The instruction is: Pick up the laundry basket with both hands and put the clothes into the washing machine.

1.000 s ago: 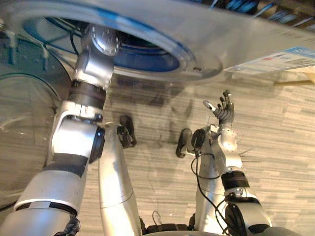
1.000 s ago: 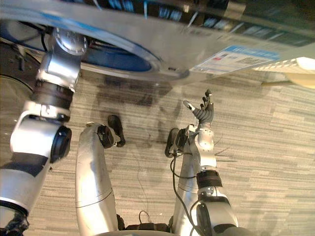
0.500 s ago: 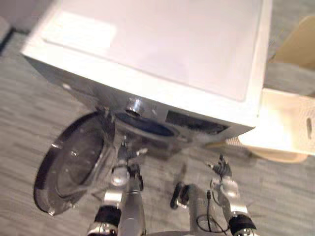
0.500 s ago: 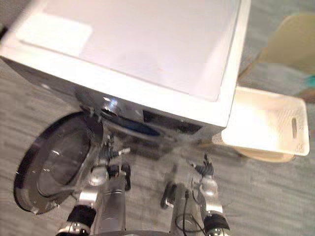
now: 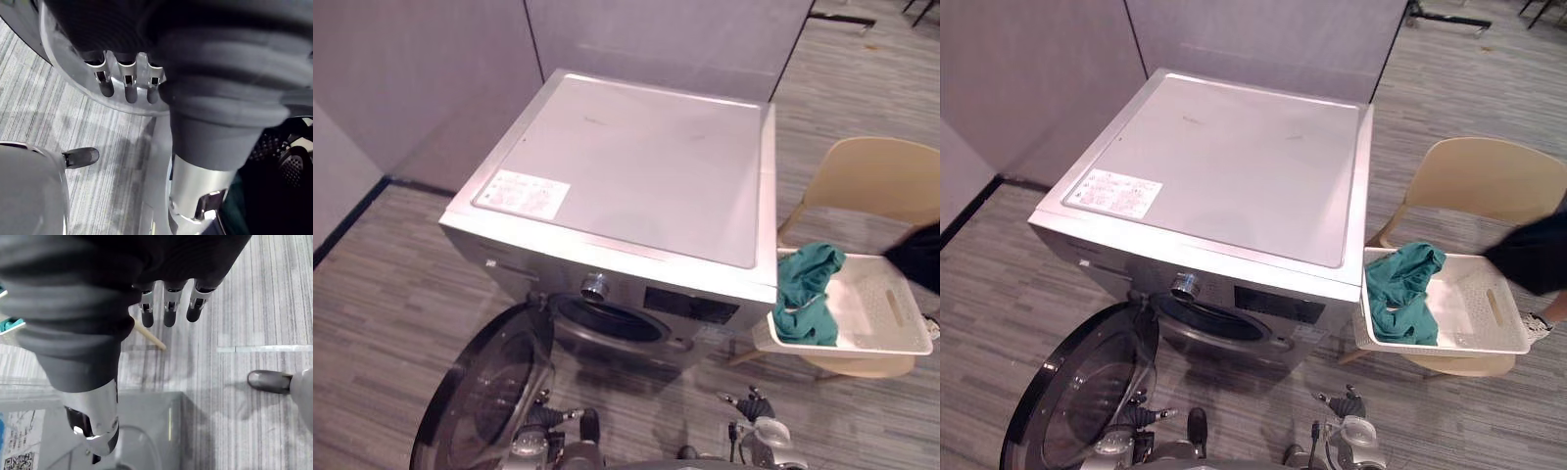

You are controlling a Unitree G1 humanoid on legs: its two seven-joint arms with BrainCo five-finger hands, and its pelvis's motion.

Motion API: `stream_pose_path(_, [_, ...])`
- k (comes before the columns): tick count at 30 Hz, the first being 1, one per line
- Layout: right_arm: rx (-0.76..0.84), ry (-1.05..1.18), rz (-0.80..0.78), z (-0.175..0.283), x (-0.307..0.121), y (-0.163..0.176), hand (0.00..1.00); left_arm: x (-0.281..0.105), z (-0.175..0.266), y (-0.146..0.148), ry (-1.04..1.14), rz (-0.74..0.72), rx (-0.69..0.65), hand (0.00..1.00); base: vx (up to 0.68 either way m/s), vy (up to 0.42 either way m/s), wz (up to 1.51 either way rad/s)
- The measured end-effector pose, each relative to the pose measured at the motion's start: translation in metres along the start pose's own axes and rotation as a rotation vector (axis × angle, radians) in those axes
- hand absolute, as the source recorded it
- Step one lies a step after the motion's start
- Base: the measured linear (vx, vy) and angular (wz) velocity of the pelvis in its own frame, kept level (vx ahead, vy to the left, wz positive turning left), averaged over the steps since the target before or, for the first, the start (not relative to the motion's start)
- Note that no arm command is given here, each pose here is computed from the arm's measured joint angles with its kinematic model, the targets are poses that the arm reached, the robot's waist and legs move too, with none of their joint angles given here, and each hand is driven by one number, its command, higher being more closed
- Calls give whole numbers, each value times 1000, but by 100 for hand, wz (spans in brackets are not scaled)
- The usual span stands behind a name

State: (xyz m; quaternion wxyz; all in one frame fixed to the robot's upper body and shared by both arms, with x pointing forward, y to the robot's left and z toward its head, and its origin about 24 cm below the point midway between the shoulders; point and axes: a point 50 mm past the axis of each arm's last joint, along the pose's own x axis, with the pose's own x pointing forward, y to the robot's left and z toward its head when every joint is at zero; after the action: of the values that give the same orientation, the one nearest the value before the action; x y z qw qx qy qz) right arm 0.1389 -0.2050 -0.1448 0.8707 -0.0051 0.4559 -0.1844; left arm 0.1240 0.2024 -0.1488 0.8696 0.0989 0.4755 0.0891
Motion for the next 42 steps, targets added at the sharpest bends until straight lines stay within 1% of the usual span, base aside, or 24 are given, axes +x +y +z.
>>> stream_pose_path(13, [-7,35,4,-7,0,1,0,-1,-9,-2,36,-26,41,0,-38,35,-10])
stream_pose_path(16, [-6,41,3,-8,0,1,0,-1,-8,-4,30,-36,72,0,28,18,-5])
stream_pose_path(22, [33,21,-2,2,3,2,0,1,-2,-3,12,-40,109,0,71,11,-47])
stream_pose_path(27, [77,-11,4,15,5,5,0,3,4,-5,2,-44,113,0,23,8,-135])
stream_pose_path(30, [105,-20,-7,19,6,1,0,7,18,-7,-23,-43,112,0,13,-161,-206])
stream_pose_path(34, [126,-21,-79,20,8,-19,0,11,43,-11,-88,-49,107,0,24,-187,-147])
stream_pose_path(40, [107,37,-86,-1,4,-23,0,10,32,-5,-57,-31,101,0,210,-186,-163])
stream_pose_path(42, [94,35,-82,-2,4,-23,0,7,23,-11,-35,-45,82,0,182,-87,-167])
